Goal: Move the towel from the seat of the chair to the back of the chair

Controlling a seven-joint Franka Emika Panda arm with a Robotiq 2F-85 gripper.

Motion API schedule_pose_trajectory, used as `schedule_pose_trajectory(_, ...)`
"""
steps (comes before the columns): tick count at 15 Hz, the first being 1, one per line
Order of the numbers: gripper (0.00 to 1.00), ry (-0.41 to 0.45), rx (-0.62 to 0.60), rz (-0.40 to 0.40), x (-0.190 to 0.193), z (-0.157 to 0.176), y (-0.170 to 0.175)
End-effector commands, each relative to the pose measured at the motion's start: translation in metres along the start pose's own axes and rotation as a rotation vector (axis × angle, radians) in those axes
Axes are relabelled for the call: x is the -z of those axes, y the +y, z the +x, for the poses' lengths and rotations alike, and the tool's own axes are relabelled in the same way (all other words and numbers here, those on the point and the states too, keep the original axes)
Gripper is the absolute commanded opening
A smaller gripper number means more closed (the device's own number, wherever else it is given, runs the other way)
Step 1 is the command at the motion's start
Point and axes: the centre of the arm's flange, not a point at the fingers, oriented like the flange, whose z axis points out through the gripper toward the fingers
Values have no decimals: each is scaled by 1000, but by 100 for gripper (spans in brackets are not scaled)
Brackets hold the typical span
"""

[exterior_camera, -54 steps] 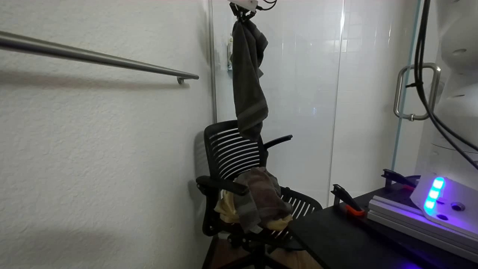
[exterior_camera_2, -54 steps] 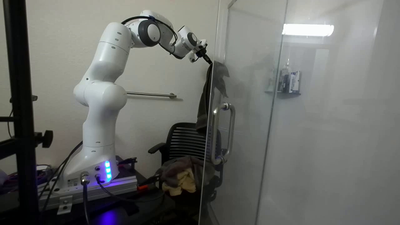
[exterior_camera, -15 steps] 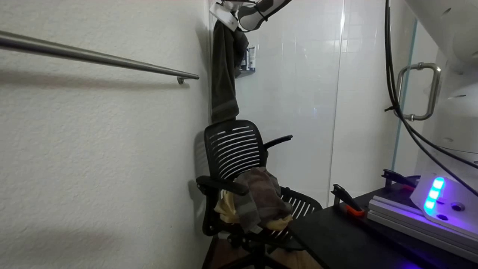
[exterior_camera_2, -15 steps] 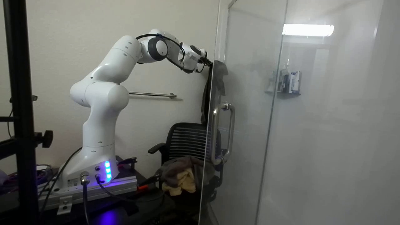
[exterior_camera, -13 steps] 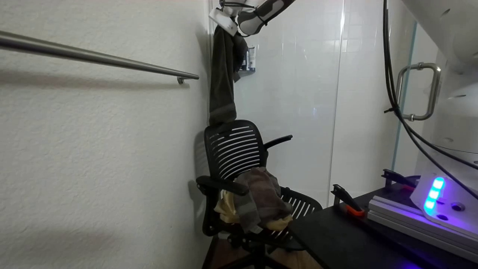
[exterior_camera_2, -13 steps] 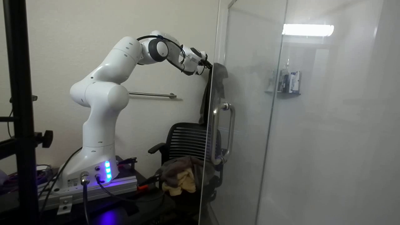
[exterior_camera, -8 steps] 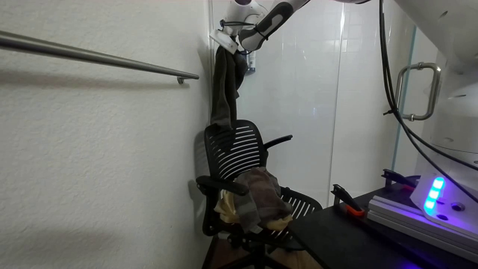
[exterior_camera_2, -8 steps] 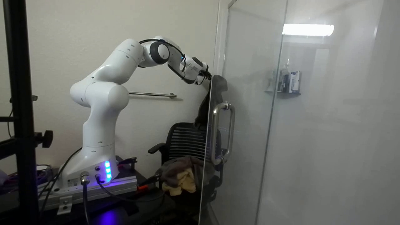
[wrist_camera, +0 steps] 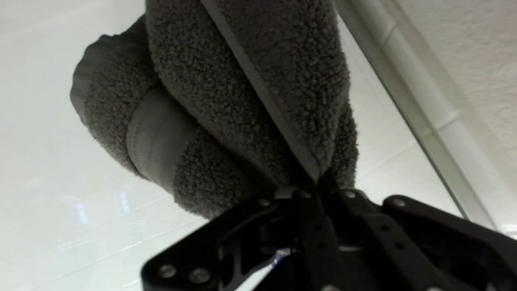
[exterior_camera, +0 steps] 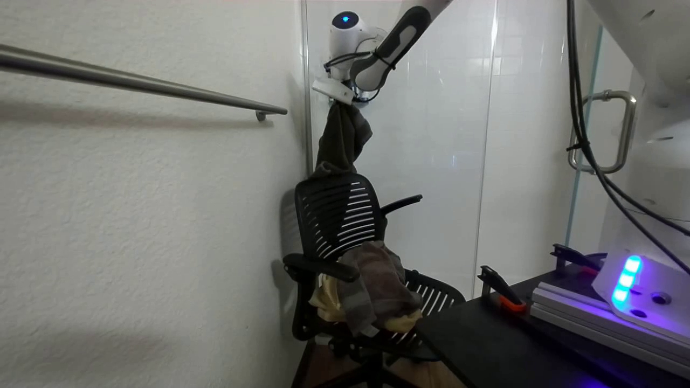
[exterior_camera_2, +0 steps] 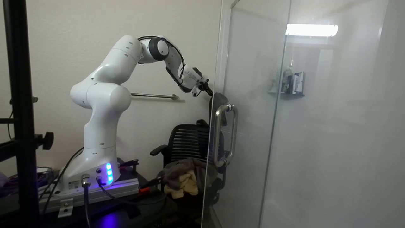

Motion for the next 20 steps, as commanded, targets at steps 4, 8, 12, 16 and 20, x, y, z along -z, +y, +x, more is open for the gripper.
schedule_pose_trajectory(4, 2, -189, 68, -280, 108, -3, 37)
schedule_pose_trajectory(8, 2, -419, 56, -339, 149, -30, 58)
schedule_pose_trajectory(12, 33, -632, -24, -431, 128, -34, 80)
schedule_pose_trajectory(16, 37, -568, -6, -389, 129, -36, 62)
schedule_pose_trajectory(20, 46, -571, 1, -383, 132, -40, 58)
